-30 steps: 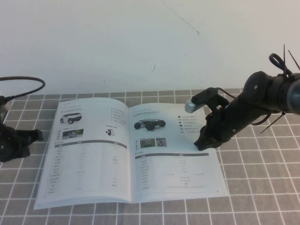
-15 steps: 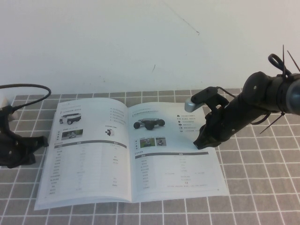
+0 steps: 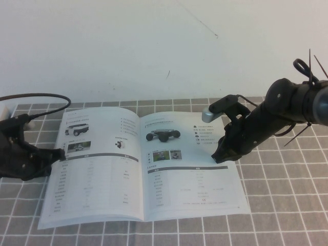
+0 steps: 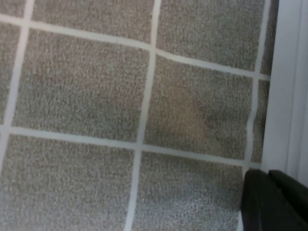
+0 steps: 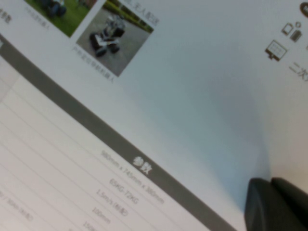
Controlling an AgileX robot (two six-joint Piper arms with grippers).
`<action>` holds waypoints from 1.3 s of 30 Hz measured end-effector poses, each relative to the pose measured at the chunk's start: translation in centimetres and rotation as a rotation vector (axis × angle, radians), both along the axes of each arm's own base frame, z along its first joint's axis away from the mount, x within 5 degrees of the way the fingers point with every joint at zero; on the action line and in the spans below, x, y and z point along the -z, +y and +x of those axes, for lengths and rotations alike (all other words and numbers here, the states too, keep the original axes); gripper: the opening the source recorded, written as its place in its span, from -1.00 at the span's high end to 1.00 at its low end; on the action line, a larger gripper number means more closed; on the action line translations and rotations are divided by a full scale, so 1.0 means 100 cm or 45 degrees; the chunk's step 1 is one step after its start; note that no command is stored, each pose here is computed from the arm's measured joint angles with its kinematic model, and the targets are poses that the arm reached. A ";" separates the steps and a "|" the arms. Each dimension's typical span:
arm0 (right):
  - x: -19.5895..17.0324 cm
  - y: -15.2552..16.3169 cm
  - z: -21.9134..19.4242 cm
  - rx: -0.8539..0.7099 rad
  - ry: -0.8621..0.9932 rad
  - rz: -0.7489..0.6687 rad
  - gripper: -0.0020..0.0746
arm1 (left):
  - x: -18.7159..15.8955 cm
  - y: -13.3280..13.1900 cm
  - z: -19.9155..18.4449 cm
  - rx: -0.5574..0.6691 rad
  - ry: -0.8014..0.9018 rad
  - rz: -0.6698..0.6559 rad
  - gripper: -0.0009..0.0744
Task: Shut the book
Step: 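Close the open booklet and leave it lying on the table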
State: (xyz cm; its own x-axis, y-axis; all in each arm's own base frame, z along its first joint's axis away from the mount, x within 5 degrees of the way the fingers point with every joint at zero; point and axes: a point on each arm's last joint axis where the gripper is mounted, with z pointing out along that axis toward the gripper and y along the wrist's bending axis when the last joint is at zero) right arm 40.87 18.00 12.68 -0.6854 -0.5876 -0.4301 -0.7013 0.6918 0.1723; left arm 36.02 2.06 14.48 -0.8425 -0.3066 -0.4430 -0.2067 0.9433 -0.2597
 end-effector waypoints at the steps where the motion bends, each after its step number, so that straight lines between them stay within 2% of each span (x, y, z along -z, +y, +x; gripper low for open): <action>1: 0.000 0.000 0.000 0.000 0.000 0.000 0.95 | 0.001 -0.001 0.000 0.005 -0.001 0.003 0.99; 10: 0.000 0.000 0.000 0.000 0.000 0.000 0.95 | 0.001 -0.003 0.001 -0.003 -0.007 -0.026 0.99; 15: 0.000 0.000 0.000 0.000 0.000 0.000 0.95 | 0.002 -0.009 0.003 0.002 -0.031 -0.102 0.99; 24: 0.000 0.000 0.000 0.003 0.001 0.004 0.95 | -0.007 -0.026 0.009 0.093 -0.151 -0.333 0.99; 32: 0.000 0.001 0.000 0.012 0.006 0.017 0.95 | -0.026 -0.044 0.015 0.205 -0.353 -0.643 0.99; 39: 0.000 0.002 0.000 0.021 0.010 0.030 0.95 | -0.032 -0.052 0.013 0.306 -0.406 -0.715 0.99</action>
